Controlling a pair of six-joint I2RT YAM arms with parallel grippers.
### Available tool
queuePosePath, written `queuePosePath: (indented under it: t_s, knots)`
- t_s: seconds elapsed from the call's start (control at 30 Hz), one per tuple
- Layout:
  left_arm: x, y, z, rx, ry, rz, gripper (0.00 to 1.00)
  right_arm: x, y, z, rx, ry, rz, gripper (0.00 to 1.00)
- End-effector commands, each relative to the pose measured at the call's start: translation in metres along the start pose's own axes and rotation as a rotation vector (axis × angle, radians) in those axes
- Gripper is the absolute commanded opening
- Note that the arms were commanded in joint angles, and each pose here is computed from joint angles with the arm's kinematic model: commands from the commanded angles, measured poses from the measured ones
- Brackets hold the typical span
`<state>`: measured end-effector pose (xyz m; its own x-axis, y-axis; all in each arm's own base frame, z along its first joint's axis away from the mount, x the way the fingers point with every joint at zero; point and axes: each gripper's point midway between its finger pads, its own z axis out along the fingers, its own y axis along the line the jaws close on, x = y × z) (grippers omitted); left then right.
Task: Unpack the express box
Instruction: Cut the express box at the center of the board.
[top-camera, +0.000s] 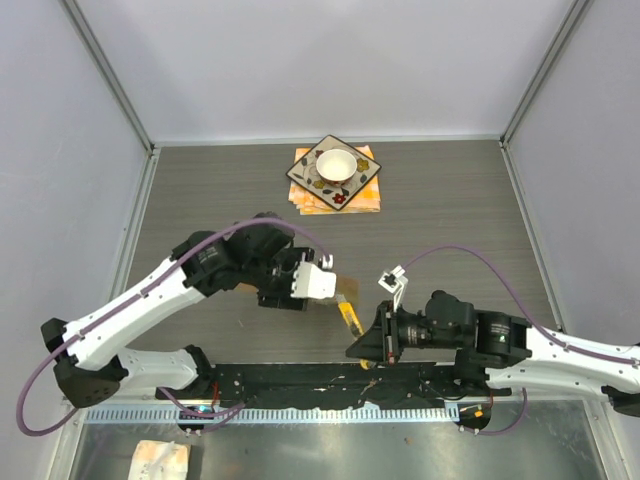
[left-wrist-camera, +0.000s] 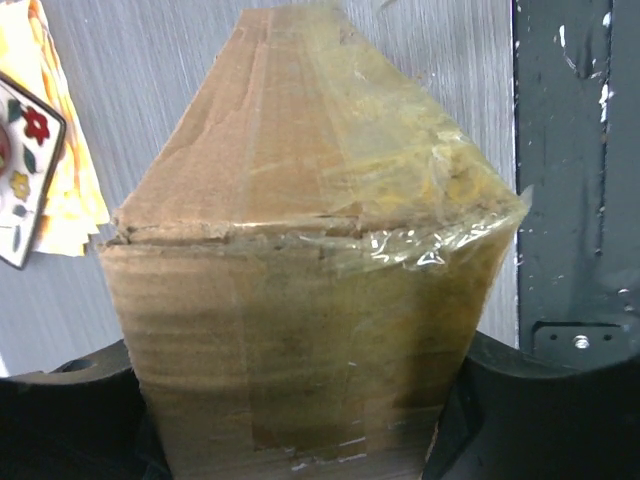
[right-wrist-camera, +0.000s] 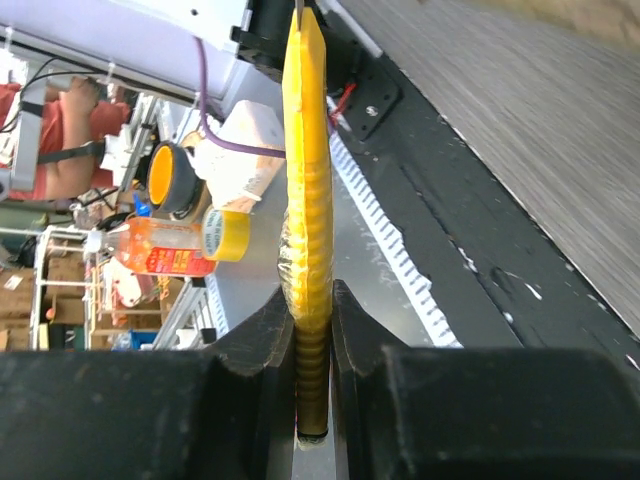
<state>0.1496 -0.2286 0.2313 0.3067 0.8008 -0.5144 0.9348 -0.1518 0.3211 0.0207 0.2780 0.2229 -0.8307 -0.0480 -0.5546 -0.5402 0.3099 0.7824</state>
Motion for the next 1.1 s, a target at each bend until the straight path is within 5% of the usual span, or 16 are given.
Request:
queuePosePath:
  t_s: [0.0, 0.37, 0.47, 0.53, 0.83, 1.07]
  knots:
    - [-0.014, 0.020, -0.015, 0.018, -0.041, -0.168, 0.22, -0.012, -0.017, -0.022, 0.128, -0.054, -0.019, 0.01]
    - [0.033, 0.019, 0.002, 0.112, 0.302, -0.264, 0.37, -0.018, -0.041, -0.022, 0.282, -0.047, -0.107, 0.01]
    - [0.035, 0.018, 0.008, 0.129, 0.317, -0.257, 0.83, -0.015, -0.042, -0.017, 0.280, -0.028, -0.112, 0.01]
    - [0.031, 0.025, 0.012, 0.102, 0.292, -0.251, 0.96, -0.014, -0.042, -0.016, 0.280, -0.020, -0.112, 0.01]
    - [0.007, 0.046, 0.012, 0.054, 0.196, -0.258, 1.00, -0.013, -0.039, -0.021, 0.274, -0.009, -0.107, 0.01]
    - [-0.026, 0.068, -0.031, -0.045, 0.079, -0.216, 1.00, -0.014, -0.037, -0.017, 0.277, 0.016, -0.144, 0.01]
